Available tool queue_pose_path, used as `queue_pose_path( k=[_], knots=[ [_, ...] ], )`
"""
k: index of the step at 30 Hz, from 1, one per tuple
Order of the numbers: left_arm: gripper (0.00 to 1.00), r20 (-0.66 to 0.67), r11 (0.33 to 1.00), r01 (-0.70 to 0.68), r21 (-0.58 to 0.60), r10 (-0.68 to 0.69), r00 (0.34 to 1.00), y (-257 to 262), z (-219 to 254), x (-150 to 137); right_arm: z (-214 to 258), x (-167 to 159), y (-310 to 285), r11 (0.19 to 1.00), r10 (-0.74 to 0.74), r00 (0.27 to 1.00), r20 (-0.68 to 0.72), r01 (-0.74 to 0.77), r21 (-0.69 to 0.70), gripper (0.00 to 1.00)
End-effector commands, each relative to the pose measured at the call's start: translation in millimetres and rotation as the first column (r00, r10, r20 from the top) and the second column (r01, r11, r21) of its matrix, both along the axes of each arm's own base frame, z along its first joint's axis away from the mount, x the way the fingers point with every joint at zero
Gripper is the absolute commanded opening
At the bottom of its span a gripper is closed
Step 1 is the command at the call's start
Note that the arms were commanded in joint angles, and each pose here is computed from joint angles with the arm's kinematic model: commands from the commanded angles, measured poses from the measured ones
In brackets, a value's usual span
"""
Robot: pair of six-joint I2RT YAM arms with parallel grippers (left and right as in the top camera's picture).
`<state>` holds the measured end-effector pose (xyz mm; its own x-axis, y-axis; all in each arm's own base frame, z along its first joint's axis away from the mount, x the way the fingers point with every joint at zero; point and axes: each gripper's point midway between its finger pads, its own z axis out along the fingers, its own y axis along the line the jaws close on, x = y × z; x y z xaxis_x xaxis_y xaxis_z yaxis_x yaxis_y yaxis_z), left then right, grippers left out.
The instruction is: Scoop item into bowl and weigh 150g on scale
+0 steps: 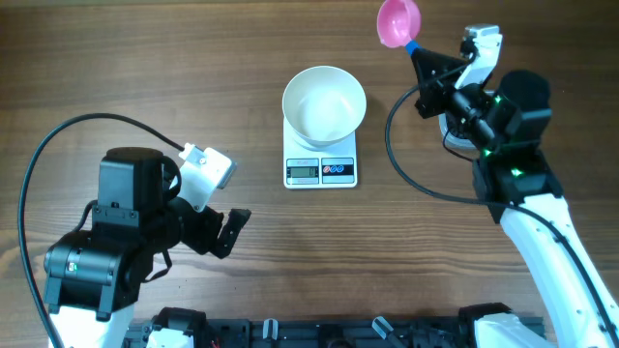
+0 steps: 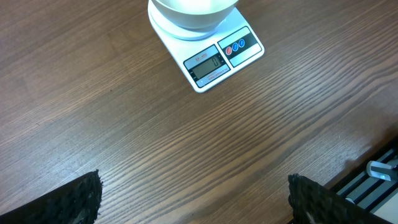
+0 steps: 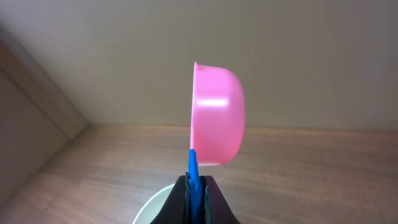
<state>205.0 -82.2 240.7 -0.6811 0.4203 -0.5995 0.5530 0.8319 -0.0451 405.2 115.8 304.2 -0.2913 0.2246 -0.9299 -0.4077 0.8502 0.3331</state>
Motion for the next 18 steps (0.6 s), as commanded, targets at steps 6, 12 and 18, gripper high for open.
queue_pose_path(
  k=[6, 12, 18],
  knots=[
    [1.00, 0.028, 1.000, 0.005, 0.011, -0.006, 1.000, 2.1, 6.0, 2.6, 72.0, -7.7, -33.9, 0.968, -0.152, 0.984, 0.088, 0.167, -0.187, 0.04],
    [1.00, 0.028, 1.000, 0.005, 0.011, -0.006, 1.000, 2.1, 6.0, 2.6, 60.2, -11.5, -40.7, 0.951, -0.176, 0.984, 0.034, 0.178, -0.254, 0.05],
    [1.00, 0.028, 1.000, 0.005, 0.011, -0.006, 1.000, 2.1, 6.0, 2.6, 45.4, -22.4, -46.6, 0.940, -0.201, 0.977, -0.074, 0.172, -0.293, 0.04]
  ],
)
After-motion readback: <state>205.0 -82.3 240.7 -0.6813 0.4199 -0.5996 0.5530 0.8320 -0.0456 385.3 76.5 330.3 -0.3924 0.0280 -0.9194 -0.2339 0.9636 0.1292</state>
